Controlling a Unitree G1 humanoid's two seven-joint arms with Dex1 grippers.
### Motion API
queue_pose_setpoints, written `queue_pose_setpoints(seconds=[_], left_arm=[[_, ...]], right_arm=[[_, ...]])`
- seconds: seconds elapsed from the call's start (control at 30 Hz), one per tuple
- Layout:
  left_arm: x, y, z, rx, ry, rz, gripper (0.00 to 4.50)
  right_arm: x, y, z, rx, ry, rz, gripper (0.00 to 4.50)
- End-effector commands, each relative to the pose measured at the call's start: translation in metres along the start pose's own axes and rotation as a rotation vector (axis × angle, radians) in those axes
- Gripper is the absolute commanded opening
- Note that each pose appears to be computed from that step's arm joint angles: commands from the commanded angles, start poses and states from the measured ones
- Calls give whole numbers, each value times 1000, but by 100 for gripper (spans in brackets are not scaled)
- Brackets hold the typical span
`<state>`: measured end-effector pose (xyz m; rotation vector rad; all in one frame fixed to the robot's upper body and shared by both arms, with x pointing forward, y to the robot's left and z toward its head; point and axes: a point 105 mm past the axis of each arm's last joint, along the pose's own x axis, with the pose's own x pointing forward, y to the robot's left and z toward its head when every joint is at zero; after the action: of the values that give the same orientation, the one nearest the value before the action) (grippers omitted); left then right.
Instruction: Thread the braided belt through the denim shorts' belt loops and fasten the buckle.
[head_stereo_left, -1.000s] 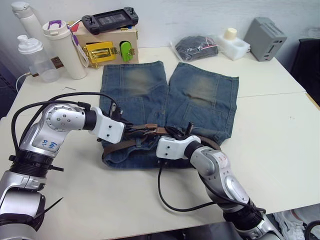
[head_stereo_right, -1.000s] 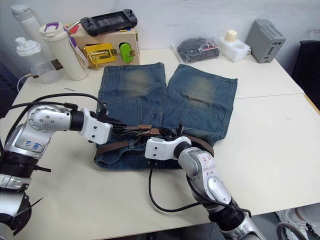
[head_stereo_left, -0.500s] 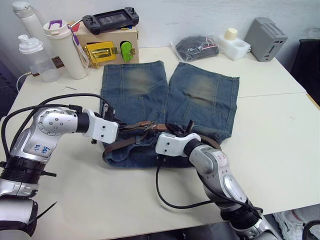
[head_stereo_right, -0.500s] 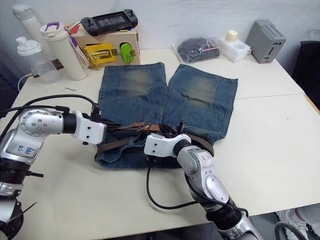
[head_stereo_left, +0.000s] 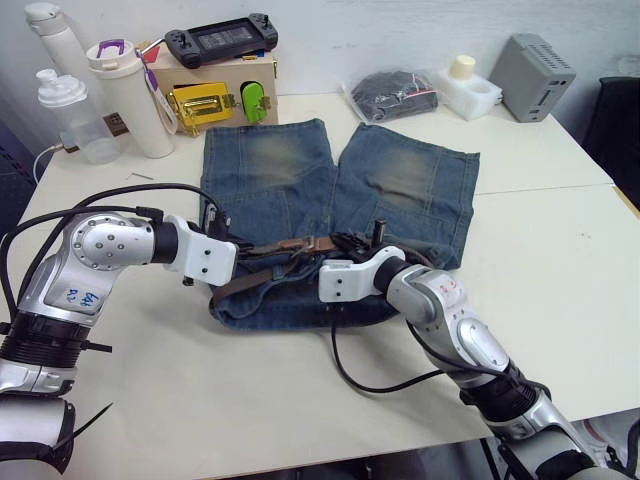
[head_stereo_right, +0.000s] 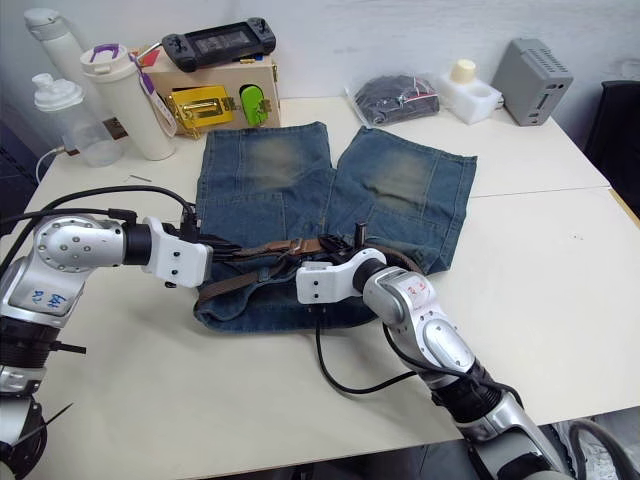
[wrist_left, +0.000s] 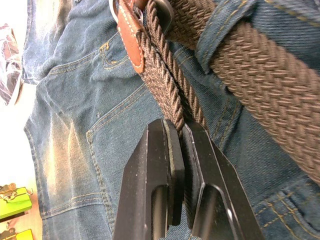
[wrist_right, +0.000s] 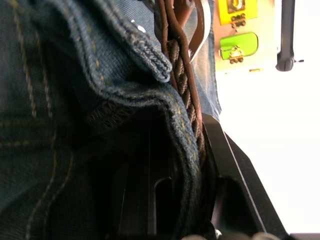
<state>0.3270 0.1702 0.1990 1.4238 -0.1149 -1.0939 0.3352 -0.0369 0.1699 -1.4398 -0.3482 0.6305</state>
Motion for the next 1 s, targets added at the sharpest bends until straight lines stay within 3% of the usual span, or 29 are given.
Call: queue_pose_setpoints(seconds=[0.03,0.23,0.4,0.7,1.0], left_arm=[[-6,10,3,31,11,40,0],[-7,14,-1,-65,10,117,0],[-5,6,-4,-213,15,202,0],[-13,-28,-11,-283,99,140,0],[-22,-37,-20,-286,153,134,0]], right_arm=[[-2,-18,-6,-46,-4,-57,2],[10,-13,14,-113,-95,-30,2],[24,17,47,-160,-221,103,2],[35,29,66,-165,-291,146,2],[40,37,76,-175,-329,159,2]])
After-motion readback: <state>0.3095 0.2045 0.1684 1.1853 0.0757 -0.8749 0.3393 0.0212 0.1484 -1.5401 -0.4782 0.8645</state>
